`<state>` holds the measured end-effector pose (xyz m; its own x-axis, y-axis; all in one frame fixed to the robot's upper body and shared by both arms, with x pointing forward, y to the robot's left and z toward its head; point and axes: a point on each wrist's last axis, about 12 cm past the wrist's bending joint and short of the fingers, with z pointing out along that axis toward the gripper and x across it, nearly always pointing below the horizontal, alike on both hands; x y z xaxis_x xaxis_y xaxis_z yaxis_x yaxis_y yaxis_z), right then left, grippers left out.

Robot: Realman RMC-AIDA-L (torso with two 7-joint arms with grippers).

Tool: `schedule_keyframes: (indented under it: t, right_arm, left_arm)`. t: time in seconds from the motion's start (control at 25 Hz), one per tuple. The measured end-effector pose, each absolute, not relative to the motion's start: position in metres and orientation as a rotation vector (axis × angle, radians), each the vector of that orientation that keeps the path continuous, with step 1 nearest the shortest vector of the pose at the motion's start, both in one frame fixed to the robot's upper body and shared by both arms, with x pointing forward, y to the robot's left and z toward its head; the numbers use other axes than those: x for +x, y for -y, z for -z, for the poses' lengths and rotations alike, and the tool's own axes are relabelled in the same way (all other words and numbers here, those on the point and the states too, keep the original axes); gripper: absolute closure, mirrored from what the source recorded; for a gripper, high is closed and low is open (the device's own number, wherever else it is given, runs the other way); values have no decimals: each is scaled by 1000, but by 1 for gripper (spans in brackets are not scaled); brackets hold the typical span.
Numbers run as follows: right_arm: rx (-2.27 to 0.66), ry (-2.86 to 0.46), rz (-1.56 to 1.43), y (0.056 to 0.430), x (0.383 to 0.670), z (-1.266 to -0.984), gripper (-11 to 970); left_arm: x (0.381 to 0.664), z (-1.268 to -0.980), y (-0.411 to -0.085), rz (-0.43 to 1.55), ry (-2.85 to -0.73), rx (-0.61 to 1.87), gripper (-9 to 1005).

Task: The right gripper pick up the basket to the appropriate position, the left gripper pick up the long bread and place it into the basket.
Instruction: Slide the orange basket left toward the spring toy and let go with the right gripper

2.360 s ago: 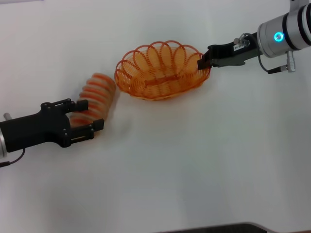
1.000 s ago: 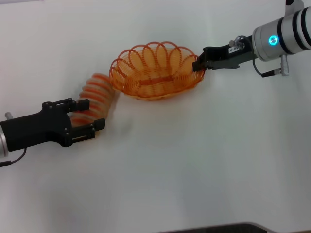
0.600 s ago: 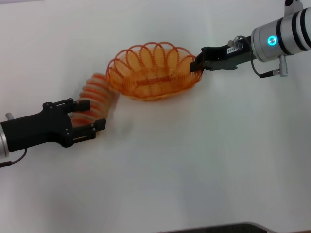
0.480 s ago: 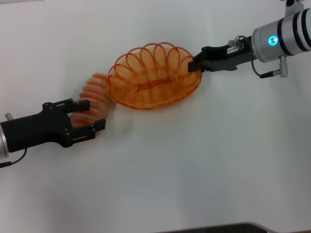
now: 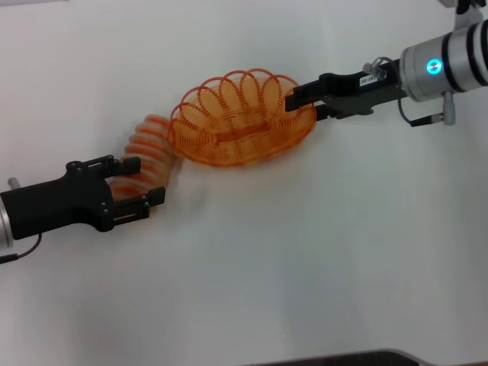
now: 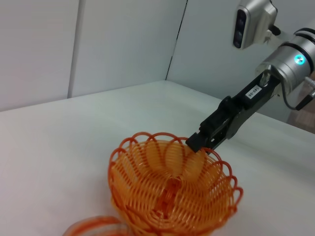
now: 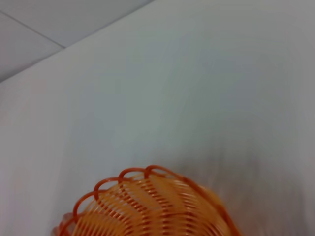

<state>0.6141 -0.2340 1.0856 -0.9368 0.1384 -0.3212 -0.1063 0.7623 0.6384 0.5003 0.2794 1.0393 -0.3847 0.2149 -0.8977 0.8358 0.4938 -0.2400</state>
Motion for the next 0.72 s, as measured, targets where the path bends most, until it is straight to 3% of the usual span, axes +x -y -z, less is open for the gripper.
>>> schedule_keyframes:
  t: [0.08, 0.28, 0.72]
  right_arm:
    - [25, -2595, -988, 238, 613, -1088, 453]
    - [-15, -2510, -1032, 252, 604, -1094, 211]
    - [-235, -2102, -1166, 306, 559, -1101, 153]
  left_arm:
    - [500, -1039, -279, 900, -1870, 874, 279]
    - [501, -1040, -278, 902, -1866, 866, 279]
    - [502, -1042, -271, 959, -1864, 804, 279]
